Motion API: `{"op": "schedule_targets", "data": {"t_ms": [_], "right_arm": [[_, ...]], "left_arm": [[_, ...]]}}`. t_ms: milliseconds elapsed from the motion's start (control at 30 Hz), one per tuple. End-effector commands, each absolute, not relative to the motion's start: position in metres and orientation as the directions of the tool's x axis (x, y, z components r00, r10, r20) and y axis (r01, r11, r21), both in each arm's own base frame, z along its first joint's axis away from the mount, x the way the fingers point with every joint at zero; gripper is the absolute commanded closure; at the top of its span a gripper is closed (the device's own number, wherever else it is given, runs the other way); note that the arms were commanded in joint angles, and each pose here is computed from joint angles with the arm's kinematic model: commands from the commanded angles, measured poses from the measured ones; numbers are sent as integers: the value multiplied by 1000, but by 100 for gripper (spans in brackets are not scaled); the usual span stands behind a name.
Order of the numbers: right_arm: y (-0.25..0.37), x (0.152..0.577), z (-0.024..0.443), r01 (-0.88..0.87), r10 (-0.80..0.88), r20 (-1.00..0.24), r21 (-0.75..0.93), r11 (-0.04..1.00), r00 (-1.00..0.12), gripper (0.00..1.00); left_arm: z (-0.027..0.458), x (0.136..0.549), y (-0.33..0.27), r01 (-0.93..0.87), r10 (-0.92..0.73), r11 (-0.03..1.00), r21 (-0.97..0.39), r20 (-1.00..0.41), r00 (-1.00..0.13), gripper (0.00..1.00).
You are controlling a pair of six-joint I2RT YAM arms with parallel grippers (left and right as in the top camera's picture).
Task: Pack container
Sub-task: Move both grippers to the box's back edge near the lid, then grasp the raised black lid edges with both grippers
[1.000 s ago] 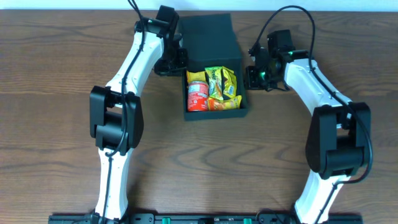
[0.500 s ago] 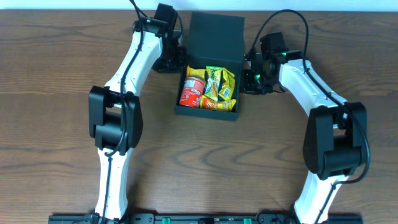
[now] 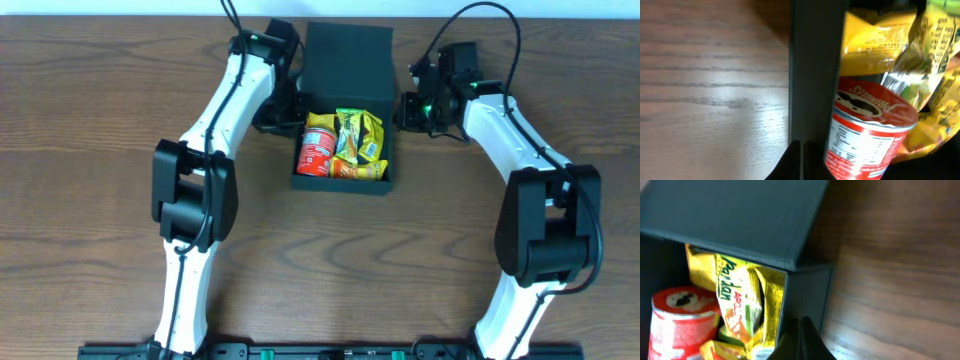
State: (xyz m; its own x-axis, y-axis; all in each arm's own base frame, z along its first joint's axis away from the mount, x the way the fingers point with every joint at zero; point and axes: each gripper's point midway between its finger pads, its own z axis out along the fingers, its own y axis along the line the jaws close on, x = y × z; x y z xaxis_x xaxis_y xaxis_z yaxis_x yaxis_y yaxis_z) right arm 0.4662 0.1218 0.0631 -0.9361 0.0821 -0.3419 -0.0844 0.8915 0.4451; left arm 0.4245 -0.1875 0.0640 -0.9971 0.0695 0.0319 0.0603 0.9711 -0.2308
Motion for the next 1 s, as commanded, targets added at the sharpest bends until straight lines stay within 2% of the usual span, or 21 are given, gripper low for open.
{"op": "schedule_targets", "data": {"t_ms": [0,200,400,600,767,867,967], "right_arm": [[128,465,59,-82,90,-326,478,874,-941,98],[126,465,59,-79,90,-327,470,879,-941,98],[89,469,45,38,142,-333,299,953,-932,99],[66,477,49,81,173,-367,252,964,-914,98],[48,513,87,33,108,-552,144,989,-827,98],[41,548,129,14,94,-686,121,993,-721,98],[34,577,165,8,112,-795,133,991,-597,98]], "left_arm": [[58,416,-200,97,114,964,-248,56,-992,94],[57,415,-194,96,111,971,-218,60,-992,94],[53,428,-148,51,51,999,-6,23,-998,94],[53,463,-123,4,4,1000,-2,-90,-996,94],[59,501,-115,-15,-31,997,-74,-216,-976,94],[71,526,-132,87,12,969,-230,-313,-950,94],[79,543,-136,116,4,956,-270,-380,-925,94]]}}
